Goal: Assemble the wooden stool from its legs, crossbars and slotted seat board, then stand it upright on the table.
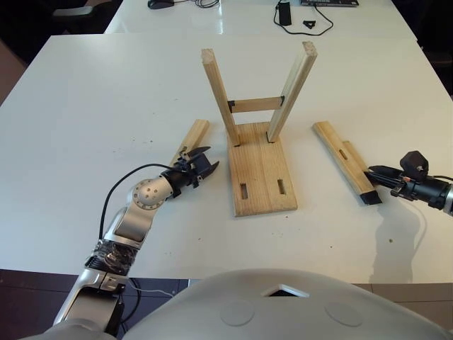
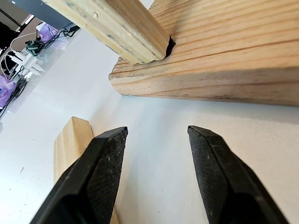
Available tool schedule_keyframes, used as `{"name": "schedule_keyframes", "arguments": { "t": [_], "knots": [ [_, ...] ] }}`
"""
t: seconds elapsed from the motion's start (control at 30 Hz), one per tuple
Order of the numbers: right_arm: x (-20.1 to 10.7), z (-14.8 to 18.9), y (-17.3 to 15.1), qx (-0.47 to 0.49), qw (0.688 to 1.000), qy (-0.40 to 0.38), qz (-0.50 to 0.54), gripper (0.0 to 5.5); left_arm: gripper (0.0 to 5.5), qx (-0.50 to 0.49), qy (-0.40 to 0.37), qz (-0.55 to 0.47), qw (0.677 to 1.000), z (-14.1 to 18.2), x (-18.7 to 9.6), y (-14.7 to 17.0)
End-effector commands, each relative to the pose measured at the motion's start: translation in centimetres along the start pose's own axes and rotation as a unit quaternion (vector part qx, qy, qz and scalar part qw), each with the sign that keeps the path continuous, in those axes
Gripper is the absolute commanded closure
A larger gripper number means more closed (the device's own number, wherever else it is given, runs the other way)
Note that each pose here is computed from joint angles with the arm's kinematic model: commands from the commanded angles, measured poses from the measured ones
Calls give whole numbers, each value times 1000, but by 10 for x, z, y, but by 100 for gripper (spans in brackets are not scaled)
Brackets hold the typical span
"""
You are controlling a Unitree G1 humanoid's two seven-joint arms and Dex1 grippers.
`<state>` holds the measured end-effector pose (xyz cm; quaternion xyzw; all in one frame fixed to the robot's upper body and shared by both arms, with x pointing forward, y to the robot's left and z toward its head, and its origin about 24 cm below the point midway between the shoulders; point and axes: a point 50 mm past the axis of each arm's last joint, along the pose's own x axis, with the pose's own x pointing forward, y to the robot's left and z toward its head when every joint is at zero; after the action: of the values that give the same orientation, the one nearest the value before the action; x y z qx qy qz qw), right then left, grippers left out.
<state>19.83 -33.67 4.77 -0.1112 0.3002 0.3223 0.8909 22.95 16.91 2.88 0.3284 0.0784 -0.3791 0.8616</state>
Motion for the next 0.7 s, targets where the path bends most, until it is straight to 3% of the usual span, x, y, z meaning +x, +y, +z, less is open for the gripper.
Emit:
{"name": "schedule_keyframes", "arguments": {
  "t": [0.03, 0.13, 0.57, 0.7],
  "knots": [
    [6, -17, 5, 5, 999, 45, 6, 443, 309, -4, 26, -17, 1000, -8, 1, -7],
    [6, -17, 4, 13, 999, 37, 4, 443, 309, -3, 27, -17, 999, -8, 1, -8],
    [8, -10, 3, 22, 1000, 16, 3, 242, 309, 0, 35, -17, 999, -10, 0, -10],
    [10, -10, 4, 18, 1000, 21, 5, 225, 309, 0, 35, -17, 999, -10, 0, -10]
  ]
}}
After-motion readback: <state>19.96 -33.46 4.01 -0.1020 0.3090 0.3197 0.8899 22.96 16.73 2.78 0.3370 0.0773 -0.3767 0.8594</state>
